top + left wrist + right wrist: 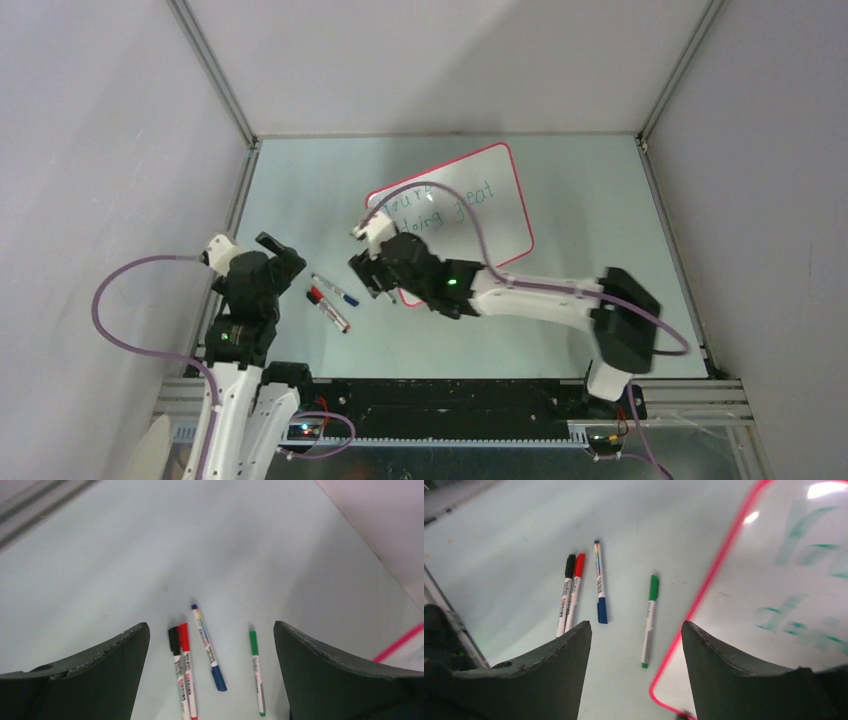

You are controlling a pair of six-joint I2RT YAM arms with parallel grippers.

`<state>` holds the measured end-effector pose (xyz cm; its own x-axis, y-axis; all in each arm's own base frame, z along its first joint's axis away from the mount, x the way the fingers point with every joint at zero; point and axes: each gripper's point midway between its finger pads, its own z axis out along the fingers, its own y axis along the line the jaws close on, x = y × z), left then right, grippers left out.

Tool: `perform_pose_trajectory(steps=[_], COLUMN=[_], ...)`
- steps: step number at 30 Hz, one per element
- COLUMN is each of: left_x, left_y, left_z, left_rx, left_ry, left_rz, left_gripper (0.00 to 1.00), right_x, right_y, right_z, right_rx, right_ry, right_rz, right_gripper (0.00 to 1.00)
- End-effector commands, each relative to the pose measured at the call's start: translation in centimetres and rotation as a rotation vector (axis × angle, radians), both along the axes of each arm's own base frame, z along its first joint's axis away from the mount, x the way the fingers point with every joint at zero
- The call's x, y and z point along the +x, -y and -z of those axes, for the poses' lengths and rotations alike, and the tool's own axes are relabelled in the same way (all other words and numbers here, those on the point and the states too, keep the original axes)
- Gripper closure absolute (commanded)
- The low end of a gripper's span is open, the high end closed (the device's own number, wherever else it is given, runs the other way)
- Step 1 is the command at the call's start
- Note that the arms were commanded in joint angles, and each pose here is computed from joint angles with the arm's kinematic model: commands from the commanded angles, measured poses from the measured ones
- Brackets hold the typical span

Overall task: Write a sentence on the whiteboard
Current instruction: Place the whiteboard marker at the center of the board, then reset both arms

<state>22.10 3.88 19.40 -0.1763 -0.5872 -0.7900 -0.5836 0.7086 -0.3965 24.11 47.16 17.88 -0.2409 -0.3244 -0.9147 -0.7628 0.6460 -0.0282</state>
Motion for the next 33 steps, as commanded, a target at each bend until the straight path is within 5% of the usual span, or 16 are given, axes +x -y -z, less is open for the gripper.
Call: perform_pose_trajectory(steps=[1,6,13,17,22,28,33], left_x=[1.8,2.8,5.0,5.7,6.3,6.1,8.4], left_y=[2.9,3.7,4.8,2.9,1.5,-0.2,-1.2], left_z=[-0.7,1.1,0.9,1.5,1.3,3.3,3.1], left_rx=[-0.019,-0.051,0.174,0.334,0.493,0.587,0.591], left_ry=[0.179,0.282,0.498,0.423,0.409,0.452,0.426], left_rz=[0.19,0.213,0.325,0.246,0.213,0.161,0.186], left_gripper=[0.01,0.01,0.01,0.0,0.01,0.01,0.03], right_x=[0.2,1.6,6.3,7.8,8.7,9.0,10.9], right_y=[6.4,17.5,32.7,39.2,44.1,48.5,48.6], right_z=[-8.6,-9.4,-3.6,-3.2,-3.2,2.0,4.6], right_rx=[0.17,0.236,0.261,0.314,0.299,0.425,0.284], right_ry=[0.032,0.01,-0.024,0.087,0.271,0.249,0.291], right_rz=[0.072,0.233,0.649,0.83,0.892,0.914,0.954], right_gripper=[0.3,0.3,0.32,0.32,0.3,0.31,0.33])
